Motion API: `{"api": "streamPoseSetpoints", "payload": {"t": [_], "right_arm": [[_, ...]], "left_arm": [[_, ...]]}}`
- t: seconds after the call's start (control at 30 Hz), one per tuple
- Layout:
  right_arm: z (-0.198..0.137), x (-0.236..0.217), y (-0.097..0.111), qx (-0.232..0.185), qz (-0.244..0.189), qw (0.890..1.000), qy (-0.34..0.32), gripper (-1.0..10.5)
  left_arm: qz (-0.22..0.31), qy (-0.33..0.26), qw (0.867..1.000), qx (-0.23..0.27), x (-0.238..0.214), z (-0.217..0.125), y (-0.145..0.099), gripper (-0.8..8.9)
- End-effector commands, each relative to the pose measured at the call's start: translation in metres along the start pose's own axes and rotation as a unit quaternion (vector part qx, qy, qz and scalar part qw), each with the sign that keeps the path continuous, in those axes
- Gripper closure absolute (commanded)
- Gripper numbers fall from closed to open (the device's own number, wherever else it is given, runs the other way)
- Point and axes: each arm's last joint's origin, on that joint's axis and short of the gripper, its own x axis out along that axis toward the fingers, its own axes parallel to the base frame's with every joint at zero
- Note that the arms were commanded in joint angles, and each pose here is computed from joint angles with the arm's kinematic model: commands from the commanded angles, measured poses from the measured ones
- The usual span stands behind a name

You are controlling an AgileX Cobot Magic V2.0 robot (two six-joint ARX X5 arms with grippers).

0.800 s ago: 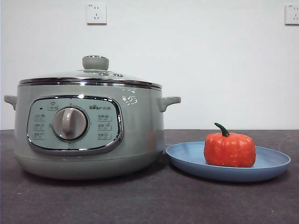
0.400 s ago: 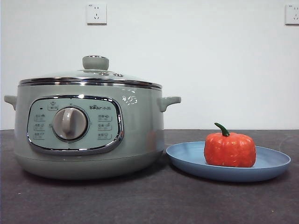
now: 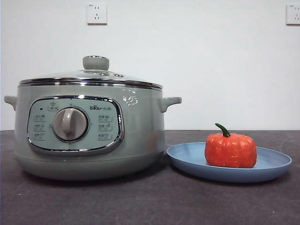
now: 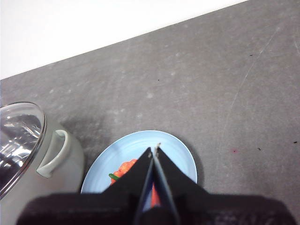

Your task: Take the pumpkin out from the steamer,put the pumpkin in the blue plate,close the lid

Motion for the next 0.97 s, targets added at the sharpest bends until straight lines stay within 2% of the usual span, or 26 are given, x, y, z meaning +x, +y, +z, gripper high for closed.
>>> {"api": "streamPoseSetpoints", "payload": {"t": [0.03,0.23,0.27,0.33,0.5,0.77,0.87,0.97], "right_arm": [[-0.001,0.001,0.0,0.004,-0.001,1.0,-0.001,9.6],[-0.001,0.001,0.0,0.004,-0.002,1.0,-0.001,9.6],[-0.002,0.001,0.0,-0.006,-0.002,1.0,0.0,9.5],[-0.002,0.001,-0.001,-0.07,-0.011,0.997,-0.002,9.5],[-0.01,-0.008,-0.016,-0.13,-0.037,0.99,-0.025,9.5],[-0.068,0.015,-0.054,-0.125,-0.027,0.988,-0.087,9.5],[-0.088,0.025,-0.062,-0.135,0.001,0.987,-0.089,9.5],[-0.103,0.031,-0.068,-0.138,0.008,0.987,-0.079,9.5]], "left_arm": [[-0.004,0.011,1.0,-0.003,0.001,-0.004,0.0,8.17],[-0.004,0.011,1.0,-0.003,0.001,-0.004,0.0,8.17],[-0.004,0.011,1.0,-0.003,0.001,-0.004,0.0,8.17],[-0.004,0.011,1.0,-0.003,0.001,-0.004,0.0,8.17],[-0.004,0.011,1.0,-0.003,0.001,-0.004,0.0,8.17],[-0.004,0.011,1.0,-0.003,0.001,-0.004,0.0,8.17],[-0.004,0.011,1.0,-0.003,0.001,-0.004,0.0,8.17],[-0.004,0.011,1.0,-0.003,0.001,-0.004,0.0,8.17]]}}
